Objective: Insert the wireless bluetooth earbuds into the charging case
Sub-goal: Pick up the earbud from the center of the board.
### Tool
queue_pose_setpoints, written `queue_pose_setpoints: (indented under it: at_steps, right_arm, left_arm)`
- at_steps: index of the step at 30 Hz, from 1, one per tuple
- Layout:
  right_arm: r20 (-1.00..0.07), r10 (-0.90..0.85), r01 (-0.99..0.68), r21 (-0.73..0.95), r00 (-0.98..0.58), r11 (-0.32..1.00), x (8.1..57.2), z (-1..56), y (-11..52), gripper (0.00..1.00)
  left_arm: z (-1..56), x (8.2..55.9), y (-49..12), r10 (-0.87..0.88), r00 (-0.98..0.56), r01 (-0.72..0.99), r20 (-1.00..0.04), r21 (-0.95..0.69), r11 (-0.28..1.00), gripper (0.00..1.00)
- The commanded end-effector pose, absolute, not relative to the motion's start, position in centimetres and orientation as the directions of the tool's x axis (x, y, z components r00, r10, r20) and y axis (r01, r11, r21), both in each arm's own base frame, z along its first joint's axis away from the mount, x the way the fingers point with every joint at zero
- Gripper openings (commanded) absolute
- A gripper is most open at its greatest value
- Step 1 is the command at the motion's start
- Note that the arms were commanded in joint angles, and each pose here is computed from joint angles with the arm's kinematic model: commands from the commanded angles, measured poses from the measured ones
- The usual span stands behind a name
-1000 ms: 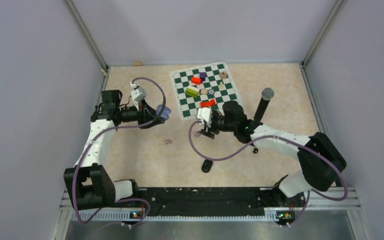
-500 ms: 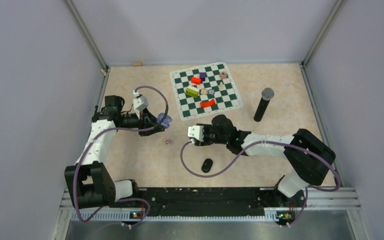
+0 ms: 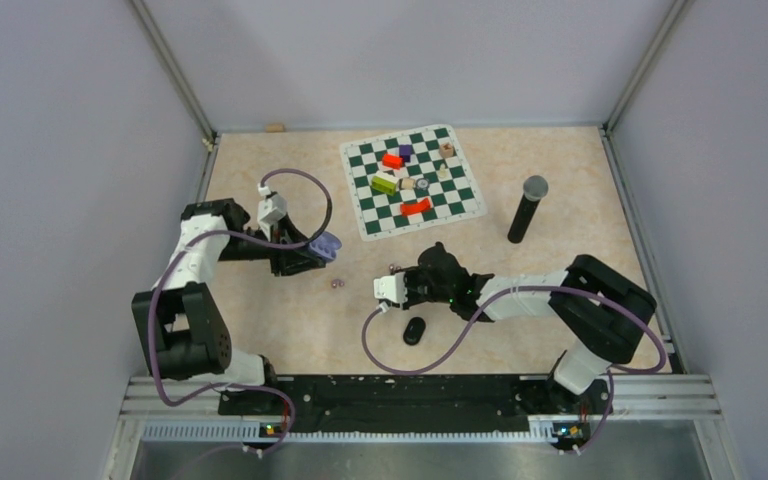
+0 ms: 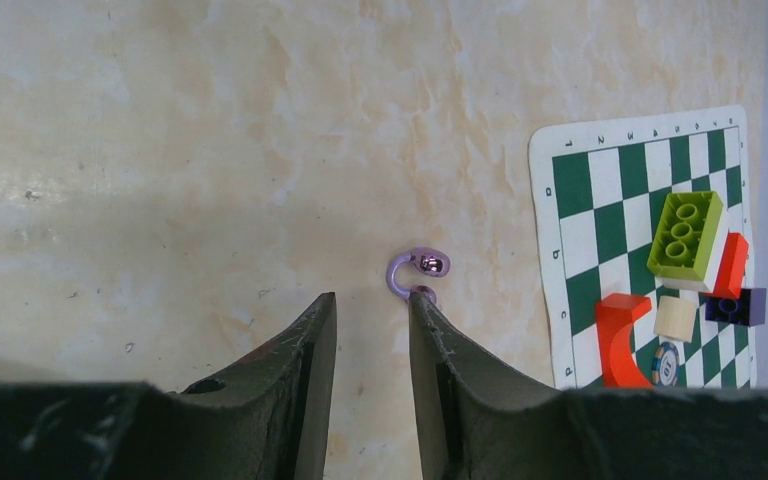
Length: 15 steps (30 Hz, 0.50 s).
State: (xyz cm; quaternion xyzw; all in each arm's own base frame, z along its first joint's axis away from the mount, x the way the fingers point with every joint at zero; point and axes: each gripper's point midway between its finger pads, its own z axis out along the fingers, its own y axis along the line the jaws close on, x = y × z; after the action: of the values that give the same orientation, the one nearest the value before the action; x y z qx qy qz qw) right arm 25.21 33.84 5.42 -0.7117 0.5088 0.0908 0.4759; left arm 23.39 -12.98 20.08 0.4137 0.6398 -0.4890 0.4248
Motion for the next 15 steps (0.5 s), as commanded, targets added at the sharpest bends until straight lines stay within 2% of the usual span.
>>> queue_pose_setpoints:
  at_steps: [1,15]
  right_arm:
    - [-0.577,-0.644,-0.776,-0.629,0.503,-0.043,26.0,4.9,34.3,0.32]
    - [-0.567,-0.683,-0.781,-0.625,0.460,-0.008,27.1,3.6,34.4,0.30]
  left_arm:
    - [21.8,23.4,-13.1,0.031,-0.282,0.948,-0.959,-0.273,0.163,0.00]
    - [21.9,23.8,-12.9,0.039,-0.298,0.943,-0.954,-0.288,0.167,0.00]
